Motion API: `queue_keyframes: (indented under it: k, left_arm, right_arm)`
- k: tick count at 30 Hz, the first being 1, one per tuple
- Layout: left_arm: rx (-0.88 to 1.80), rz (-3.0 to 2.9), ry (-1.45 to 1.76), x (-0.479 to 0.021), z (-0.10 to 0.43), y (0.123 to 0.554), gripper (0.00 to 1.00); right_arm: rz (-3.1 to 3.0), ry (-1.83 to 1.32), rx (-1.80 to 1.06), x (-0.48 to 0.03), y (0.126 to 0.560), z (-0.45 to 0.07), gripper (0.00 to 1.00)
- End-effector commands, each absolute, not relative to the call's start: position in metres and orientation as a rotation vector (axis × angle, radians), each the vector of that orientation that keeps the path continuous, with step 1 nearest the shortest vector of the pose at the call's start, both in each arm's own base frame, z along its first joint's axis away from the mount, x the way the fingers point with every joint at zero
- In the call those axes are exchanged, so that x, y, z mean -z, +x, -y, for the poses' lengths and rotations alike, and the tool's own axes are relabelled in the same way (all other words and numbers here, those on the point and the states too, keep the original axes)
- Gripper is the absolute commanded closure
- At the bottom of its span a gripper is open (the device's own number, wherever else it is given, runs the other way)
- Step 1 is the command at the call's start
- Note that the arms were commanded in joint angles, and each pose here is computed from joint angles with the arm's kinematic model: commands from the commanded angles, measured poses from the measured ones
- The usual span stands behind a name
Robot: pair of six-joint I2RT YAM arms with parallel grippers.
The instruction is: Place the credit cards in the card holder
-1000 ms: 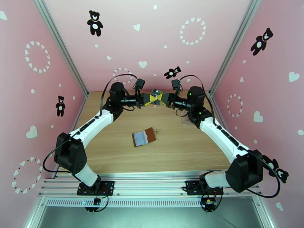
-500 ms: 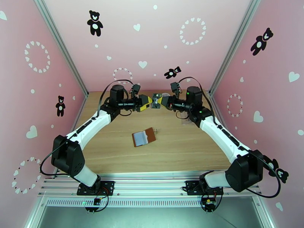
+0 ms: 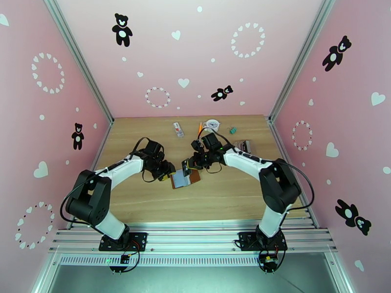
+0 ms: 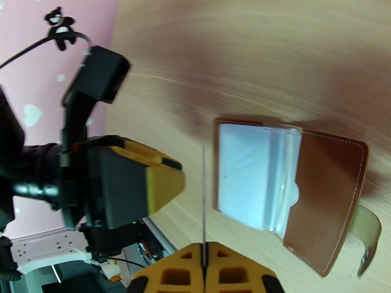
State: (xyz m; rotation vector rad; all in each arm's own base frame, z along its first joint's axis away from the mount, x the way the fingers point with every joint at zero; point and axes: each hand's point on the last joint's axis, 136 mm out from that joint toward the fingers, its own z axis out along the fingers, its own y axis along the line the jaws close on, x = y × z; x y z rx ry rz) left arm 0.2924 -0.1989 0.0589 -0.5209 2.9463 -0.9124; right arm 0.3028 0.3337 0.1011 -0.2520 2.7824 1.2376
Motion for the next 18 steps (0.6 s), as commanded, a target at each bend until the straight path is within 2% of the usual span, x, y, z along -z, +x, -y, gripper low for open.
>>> queue_keyframes:
  k: [1, 5, 18]
  left_arm:
    - [0.954, -2.950, -0.505, -0.041, 0.207, 0.297, 0.66]
    - [0.929, -2.981, -0.499, -0.030, 0.206, 0.295, 0.71]
    - [0.837, -3.070, -0.471, -0.011, 0.198, 0.287, 0.72]
  right_arm:
    - [-2.818, -0.268, -1.177, -0.078, 0.305, -0.333, 1.00]
    - [-2.844, -0.281, -1.145, -0.063, 0.304, -0.330, 1.00]
    - [-2.876, -0.304, -1.143, -0.036, 0.297, -0.328, 1.00]
